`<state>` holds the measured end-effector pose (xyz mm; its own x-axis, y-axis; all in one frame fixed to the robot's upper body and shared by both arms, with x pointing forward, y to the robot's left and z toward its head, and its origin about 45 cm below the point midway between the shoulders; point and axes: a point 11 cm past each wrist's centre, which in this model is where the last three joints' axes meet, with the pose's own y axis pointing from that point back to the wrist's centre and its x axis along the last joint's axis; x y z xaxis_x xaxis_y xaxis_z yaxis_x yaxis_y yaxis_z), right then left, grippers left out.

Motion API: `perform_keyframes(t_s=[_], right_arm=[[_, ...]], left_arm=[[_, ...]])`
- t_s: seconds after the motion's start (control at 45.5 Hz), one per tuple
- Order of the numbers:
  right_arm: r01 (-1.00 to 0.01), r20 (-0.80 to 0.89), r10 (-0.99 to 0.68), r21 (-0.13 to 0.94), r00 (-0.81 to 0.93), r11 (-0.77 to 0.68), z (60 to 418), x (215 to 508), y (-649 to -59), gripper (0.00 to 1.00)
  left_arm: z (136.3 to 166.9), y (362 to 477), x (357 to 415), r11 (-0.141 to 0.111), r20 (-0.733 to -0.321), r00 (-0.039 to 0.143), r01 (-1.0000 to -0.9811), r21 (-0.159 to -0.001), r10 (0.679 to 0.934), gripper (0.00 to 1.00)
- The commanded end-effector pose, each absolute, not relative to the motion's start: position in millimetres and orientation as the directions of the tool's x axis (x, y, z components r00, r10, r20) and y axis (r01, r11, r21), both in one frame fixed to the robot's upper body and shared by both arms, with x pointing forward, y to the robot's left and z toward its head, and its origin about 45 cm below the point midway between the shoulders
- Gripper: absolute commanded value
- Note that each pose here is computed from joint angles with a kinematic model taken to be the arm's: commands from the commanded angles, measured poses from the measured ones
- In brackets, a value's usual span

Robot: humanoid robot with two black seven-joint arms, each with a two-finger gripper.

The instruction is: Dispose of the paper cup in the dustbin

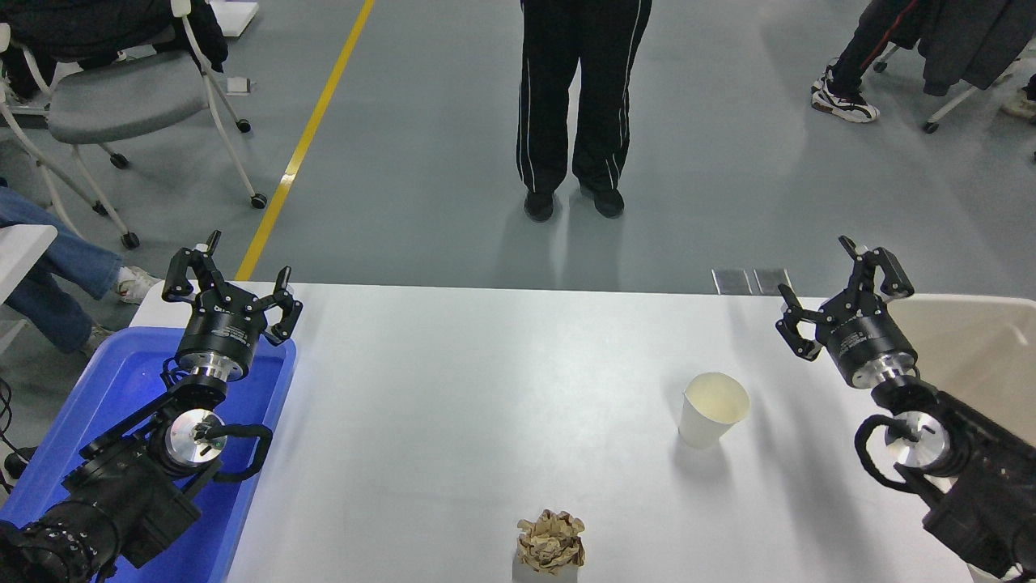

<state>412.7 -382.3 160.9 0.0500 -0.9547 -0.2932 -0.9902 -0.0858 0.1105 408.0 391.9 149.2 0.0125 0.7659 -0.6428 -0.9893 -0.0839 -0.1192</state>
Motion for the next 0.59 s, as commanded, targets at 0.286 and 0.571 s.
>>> perform_keyframes(t_s=[0.286,0.571], right_arm=[[-0.942,0.182,-0.947,0.259,0.266,-0.214,196,393,-359,1.00],[-0.851,0.399,-0.763,0.369,0.508,-0.373,209,382,-346,1.00]], left_arm=[[149.2,391.8,408.0,-0.084,-0.643,0.013,-0.9893,-0.119,0.766,1.00],[149.2,391.8,408.0,-0.084,-0.643,0.013,-0.9893,-0.119,0.766,1.00]])
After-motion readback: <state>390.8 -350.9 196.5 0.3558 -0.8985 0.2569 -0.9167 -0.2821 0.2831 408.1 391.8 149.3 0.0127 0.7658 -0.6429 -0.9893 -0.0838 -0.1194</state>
